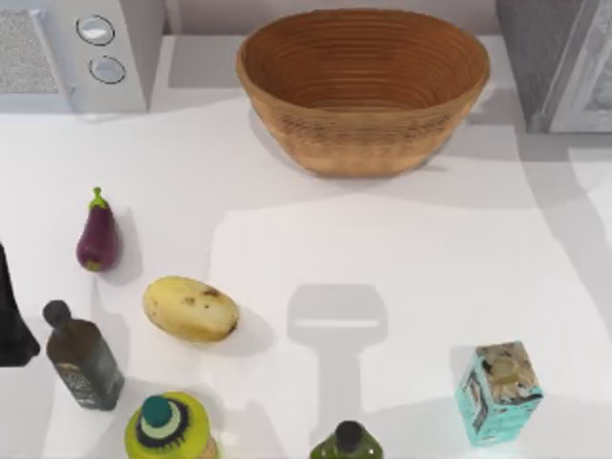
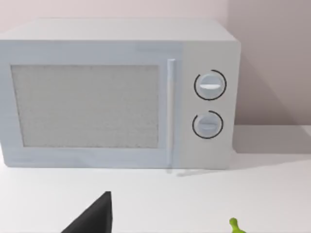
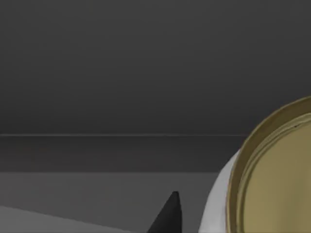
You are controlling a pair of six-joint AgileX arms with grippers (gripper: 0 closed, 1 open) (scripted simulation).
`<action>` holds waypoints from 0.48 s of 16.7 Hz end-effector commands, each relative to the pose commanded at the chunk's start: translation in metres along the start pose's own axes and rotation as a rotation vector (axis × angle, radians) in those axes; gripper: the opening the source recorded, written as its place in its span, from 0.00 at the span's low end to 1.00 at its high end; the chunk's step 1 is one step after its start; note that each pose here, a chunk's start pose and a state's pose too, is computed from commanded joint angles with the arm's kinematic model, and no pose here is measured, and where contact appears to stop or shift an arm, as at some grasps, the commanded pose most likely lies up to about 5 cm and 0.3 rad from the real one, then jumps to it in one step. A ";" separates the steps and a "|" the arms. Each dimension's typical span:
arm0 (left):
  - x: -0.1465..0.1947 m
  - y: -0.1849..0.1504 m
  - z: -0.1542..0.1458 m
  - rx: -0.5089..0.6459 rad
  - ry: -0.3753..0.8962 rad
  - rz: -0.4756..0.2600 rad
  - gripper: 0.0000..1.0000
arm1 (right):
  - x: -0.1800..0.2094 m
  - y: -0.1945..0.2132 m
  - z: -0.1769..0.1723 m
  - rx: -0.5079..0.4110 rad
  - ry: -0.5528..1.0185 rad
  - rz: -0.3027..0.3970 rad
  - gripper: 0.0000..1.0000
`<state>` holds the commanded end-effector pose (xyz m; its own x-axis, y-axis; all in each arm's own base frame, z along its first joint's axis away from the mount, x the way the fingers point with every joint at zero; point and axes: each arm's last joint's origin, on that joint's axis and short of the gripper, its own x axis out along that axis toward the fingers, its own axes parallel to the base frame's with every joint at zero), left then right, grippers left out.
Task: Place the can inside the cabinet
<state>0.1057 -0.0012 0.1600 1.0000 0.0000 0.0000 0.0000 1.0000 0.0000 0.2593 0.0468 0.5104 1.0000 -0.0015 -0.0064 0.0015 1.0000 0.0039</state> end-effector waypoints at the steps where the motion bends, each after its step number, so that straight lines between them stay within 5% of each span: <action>1: 0.000 0.000 0.000 0.000 0.000 0.000 1.00 | 0.006 0.001 0.001 -0.001 0.007 0.000 0.00; 8: 0.000 0.000 0.000 0.000 0.000 0.000 1.00 | 0.075 0.005 0.025 -0.002 0.011 0.000 0.00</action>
<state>0.1057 -0.0012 0.1600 1.0000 0.0000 0.0000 0.0000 1.0000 0.0000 0.3347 0.0515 0.5354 0.9998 -0.0015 -0.0174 0.0015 1.0000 0.0016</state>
